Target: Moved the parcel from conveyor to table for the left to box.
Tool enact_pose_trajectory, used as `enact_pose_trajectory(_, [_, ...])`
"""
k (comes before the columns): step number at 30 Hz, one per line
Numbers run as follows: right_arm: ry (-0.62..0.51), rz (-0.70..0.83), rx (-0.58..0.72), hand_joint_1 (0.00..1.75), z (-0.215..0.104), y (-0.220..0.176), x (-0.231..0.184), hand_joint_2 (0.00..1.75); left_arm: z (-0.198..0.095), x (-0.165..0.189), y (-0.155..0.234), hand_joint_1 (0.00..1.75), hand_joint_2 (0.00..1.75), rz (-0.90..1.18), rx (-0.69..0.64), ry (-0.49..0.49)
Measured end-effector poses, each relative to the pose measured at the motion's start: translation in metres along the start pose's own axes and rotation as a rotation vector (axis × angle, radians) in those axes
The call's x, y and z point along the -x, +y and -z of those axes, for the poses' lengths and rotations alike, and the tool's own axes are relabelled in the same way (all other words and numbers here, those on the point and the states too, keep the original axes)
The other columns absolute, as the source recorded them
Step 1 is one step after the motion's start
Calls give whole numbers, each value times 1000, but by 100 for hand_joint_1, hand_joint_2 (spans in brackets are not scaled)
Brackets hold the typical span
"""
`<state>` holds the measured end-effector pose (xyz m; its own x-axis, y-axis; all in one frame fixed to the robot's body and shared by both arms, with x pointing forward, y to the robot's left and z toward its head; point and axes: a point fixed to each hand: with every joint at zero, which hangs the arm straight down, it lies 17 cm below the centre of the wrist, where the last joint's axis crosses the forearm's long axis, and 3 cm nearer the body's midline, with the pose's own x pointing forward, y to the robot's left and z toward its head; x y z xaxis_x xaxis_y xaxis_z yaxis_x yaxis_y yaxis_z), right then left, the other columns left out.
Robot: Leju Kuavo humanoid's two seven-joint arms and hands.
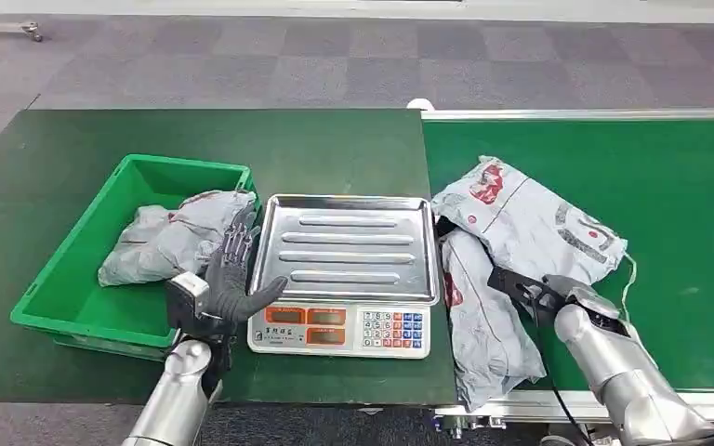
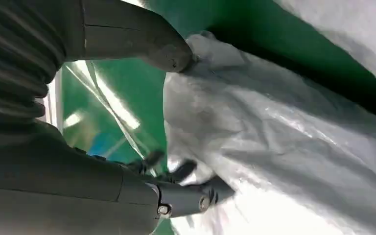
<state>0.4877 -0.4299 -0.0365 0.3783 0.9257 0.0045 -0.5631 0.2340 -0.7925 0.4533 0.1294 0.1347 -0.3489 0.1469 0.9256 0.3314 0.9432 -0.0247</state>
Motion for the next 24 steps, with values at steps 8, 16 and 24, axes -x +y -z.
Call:
enact_pose_trajectory(8, [-50,-17,-39,175,-2,4,-3,175,1,0,-2,0,175,-3,0,0])
enact_pose_trajectory(16, [-61,-36,-54,175,-2,9,-1,175,1,1,-3,0,175,-4,1,2])
enact_pose_trajectory(24, [-107,-45,-53,175,-3,9,-11,175,0,2,0,0,175,-3,-12,-2])
